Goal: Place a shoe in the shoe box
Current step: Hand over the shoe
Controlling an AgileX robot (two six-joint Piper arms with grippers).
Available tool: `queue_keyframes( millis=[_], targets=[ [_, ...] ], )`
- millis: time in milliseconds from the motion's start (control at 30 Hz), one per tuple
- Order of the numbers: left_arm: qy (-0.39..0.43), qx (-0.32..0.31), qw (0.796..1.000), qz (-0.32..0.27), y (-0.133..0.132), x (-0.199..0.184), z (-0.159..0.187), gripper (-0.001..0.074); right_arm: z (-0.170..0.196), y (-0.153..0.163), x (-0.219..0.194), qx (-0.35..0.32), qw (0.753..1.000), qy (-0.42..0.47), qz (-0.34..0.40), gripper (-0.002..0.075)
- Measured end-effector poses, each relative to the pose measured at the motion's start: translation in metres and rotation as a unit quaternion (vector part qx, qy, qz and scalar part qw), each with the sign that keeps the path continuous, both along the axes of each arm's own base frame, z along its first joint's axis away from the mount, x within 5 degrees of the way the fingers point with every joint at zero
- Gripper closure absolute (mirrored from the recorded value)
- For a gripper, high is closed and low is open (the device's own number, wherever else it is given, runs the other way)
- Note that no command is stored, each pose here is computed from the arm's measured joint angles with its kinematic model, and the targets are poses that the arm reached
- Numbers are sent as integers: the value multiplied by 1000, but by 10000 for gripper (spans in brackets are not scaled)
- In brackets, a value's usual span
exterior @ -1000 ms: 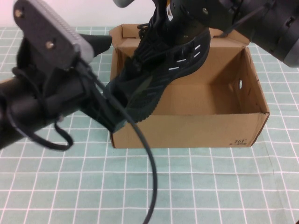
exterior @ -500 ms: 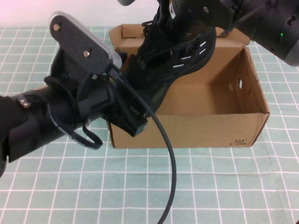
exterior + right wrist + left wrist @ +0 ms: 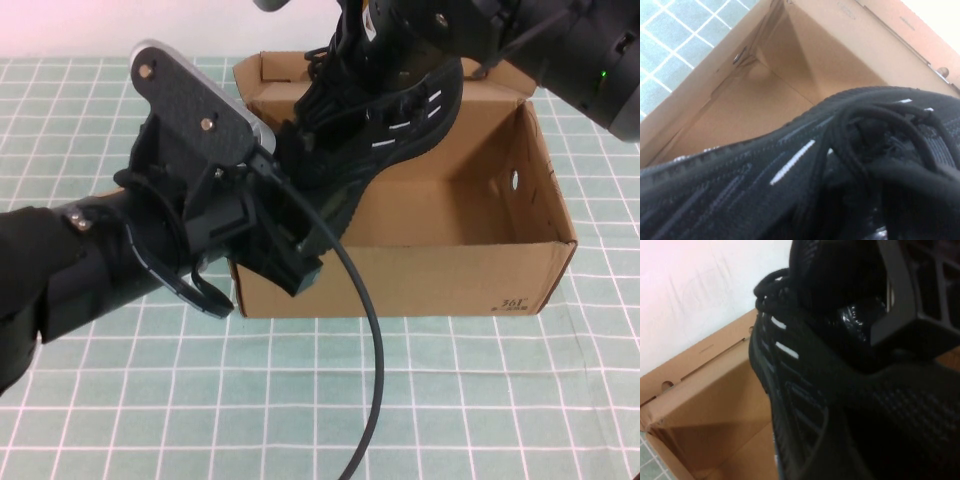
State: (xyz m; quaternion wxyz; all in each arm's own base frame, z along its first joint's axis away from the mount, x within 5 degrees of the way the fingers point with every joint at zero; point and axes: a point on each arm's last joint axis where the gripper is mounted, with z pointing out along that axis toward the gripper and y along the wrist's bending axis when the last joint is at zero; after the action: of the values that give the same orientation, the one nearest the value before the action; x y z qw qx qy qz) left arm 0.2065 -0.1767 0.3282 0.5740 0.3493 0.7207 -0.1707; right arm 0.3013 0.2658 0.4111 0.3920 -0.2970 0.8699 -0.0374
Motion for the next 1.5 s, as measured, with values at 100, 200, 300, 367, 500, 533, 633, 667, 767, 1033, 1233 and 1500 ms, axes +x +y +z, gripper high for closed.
queue_keyframes(
  millis=[100, 200, 300, 367, 500, 533, 633, 667, 767, 1033, 1233, 1500],
  targets=[
    [1, 1, 1000, 1, 0, 0, -1, 365, 0, 0, 0, 2, 1000, 0, -1, 710],
    [1, 1, 1000, 1, 0, 1, -1, 465, 0, 0, 0, 2, 1000, 1, -2, 710],
    [2, 1, 1000, -1, -1, 0, -1, 600, 0, 0, 0, 4, 1000, 2, -4, 710],
    [3, 0, 1000, -1, -1, 0, -1, 664, 0, 0, 0, 4, 1000, 3, -5, 710],
    [4, -2, 1000, 0, -1, 0, -1, 692, -2, 1, -2, 11, 1000, 15, -7, 710],
    [4, -2, 1000, 0, -1, 0, -1, 692, -2, 0, -2, 13, 1000, 17, -8, 710],
    [4, -2, 1000, 0, -1, 0, -1, 694, -2, 0, -2, 16, 1000, 24, -10, 692],
    [4, -2, 1000, -2, -1, 0, 0, 694, -3, 0, -2, 18, 999, 25, -10, 673],
    [1, -5, 1000, -2, -2, 1, 2, 696, -3, 1, -2, 22, 999, 29, -9, 581],
    [-28, -11, 1000, -6, -4, 4, 19, 700, 28, -11, -17, 42, 998, -7, 36, 328],
    [-42, -4, 999, -15, -5, 4, 24, 701, 76, -30, -46, 55, 985, -97, 131, 309],
    [-51, 15, 997, -55, -7, 0, 24, 703, 104, -69, -74, -54, 974, -141, 170, 307]
  ],
)
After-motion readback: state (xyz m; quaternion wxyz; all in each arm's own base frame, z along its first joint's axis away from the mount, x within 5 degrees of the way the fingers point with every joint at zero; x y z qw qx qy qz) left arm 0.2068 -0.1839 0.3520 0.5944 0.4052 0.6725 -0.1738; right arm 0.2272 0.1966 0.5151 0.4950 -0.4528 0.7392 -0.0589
